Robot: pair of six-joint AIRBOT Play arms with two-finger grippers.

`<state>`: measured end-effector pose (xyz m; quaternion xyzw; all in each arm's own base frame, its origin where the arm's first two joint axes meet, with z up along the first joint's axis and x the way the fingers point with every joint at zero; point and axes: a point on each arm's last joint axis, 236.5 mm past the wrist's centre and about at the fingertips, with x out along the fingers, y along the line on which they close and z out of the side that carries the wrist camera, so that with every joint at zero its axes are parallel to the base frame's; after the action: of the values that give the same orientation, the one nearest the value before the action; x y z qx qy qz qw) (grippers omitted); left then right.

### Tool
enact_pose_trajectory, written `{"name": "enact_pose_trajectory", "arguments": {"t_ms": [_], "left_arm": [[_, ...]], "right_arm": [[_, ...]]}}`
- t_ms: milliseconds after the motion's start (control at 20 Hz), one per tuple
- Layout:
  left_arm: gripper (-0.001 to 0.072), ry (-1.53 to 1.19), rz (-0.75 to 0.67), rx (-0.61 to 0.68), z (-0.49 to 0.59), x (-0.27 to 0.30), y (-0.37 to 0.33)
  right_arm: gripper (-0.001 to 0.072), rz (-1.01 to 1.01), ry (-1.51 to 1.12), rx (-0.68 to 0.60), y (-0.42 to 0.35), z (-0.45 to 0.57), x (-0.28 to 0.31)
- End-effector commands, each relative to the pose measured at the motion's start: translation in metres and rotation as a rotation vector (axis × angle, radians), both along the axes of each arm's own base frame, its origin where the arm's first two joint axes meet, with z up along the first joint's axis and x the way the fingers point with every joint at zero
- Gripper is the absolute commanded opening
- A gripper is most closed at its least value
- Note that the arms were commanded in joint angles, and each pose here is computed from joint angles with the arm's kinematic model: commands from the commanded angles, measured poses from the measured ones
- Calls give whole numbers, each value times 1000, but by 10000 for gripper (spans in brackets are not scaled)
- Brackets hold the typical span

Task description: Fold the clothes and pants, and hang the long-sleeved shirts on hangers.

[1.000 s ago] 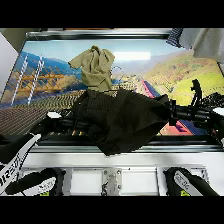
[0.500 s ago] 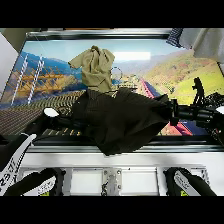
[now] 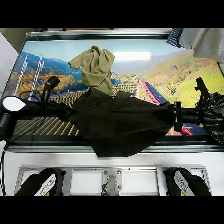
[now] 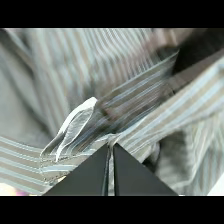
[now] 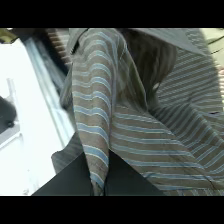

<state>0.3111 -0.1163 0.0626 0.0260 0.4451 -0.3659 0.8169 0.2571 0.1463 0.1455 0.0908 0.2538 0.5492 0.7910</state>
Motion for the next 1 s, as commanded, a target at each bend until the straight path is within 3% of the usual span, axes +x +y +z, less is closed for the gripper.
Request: {"name": "enact_pose_trajectory", "arguments": {"t_ms": [0, 450, 950], "left_arm": [[14, -130, 39, 37, 48, 25, 18], [14, -132, -163, 159, 85, 52, 1], [14, -235, -282, 164, 125, 74, -41]], "right_arm": [[4, 34, 49, -18, 4, 1, -19], [4, 163, 110, -7, 17, 14, -63], [4, 206, -8, 269, 38, 82, -64]]}}
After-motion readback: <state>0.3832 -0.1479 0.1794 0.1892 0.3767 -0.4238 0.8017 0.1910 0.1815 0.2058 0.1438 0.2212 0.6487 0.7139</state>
